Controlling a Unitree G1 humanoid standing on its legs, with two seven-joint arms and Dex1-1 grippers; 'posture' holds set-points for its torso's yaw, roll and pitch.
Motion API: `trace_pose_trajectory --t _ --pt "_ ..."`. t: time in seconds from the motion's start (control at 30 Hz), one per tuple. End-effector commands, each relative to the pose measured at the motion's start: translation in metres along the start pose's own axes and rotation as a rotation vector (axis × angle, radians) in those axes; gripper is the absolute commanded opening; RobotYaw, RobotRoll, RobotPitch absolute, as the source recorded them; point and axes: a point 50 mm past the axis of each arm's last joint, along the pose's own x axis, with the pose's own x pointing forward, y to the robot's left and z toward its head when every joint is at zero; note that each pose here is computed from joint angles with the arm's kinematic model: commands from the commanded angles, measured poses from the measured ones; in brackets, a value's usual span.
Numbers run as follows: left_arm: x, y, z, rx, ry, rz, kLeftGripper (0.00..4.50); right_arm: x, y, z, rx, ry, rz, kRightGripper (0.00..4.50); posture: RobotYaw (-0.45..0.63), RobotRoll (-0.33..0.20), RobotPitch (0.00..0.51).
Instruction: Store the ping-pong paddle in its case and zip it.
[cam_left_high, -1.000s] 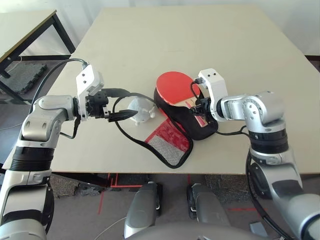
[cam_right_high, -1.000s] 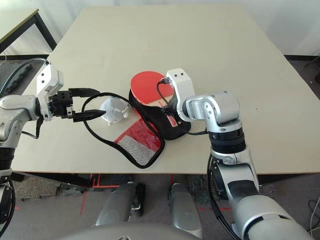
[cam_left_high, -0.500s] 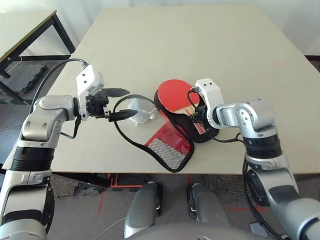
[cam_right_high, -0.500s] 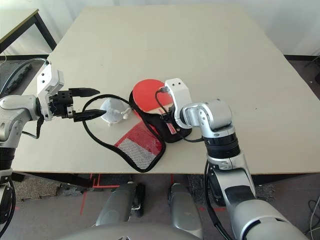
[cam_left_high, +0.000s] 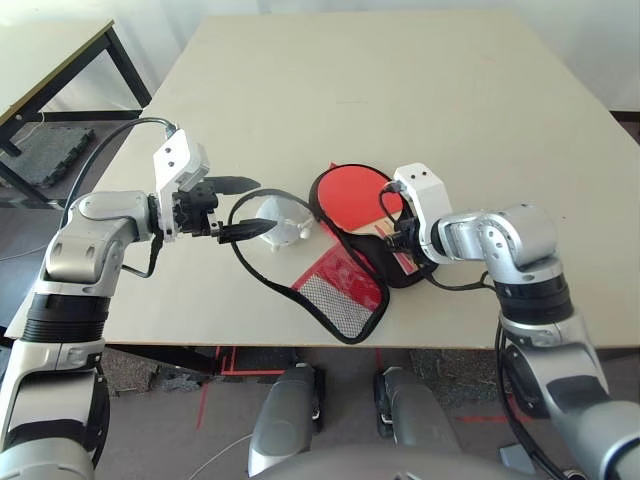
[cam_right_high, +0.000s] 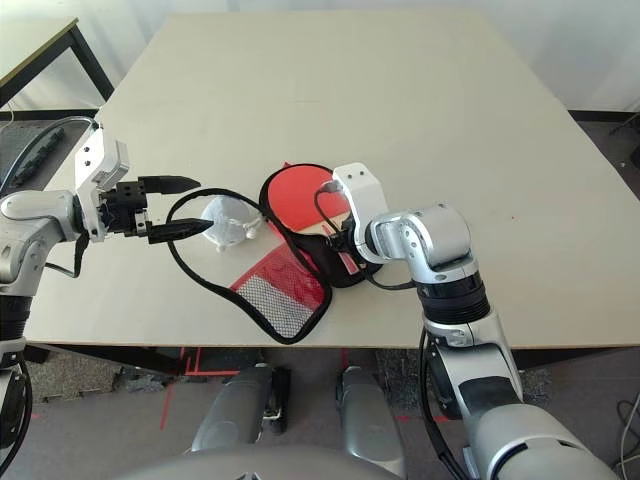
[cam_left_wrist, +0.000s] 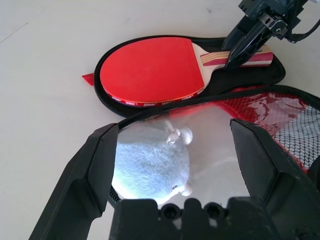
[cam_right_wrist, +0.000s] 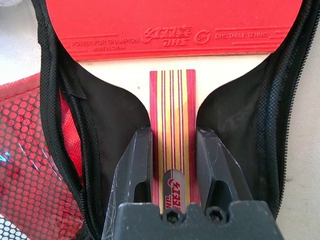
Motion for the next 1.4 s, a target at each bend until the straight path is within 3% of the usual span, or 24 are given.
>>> trace_pose_trajectory --t 0.03,0.33,0.63,0.73,0.9,1.13,1.4 --pt "0.002 -0.002 -0.003 -0.011 0.010 -0.011 4.50 0.001 0.004 -0.003 -0.003 0.013 0.020 1.38 0.10 0.000 0.118" --pt "-0.021 0.006 -0.003 -0.007 0.055 0.044 4.50 -0.015 0.004 -0.001 -0.034 -0.089 0.133 4.48 0.11 0.000 0.116" --pt "-0.072 0.010 -0.001 -0.035 0.168 0.109 4.50 -0.044 -0.025 0.000 -0.140 -0.285 0.248 4.48 0.12 0.000 0.115" --pt "-0.077 0.005 -0.009 -0.037 0.255 0.083 4.50 -0.051 -0.037 0.002 -0.189 -0.337 0.255 4.48 0.12 0.000 0.114" --pt "-0.077 -0.004 -0.020 -0.070 0.300 0.038 4.50 -0.063 -0.056 0.006 -0.271 -0.409 0.238 4.48 0.12 0.000 0.115" --pt "-0.046 -0.015 -0.024 -0.085 0.261 -0.068 4.50 -0.071 -0.076 0.007 -0.298 -0.422 0.182 4.48 0.10 0.000 0.115" --pt "0.011 -0.019 -0.004 -0.083 0.077 -0.214 4.50 -0.075 -0.090 0.002 -0.296 -0.396 0.151 4.48 0.09 0.000 0.117"
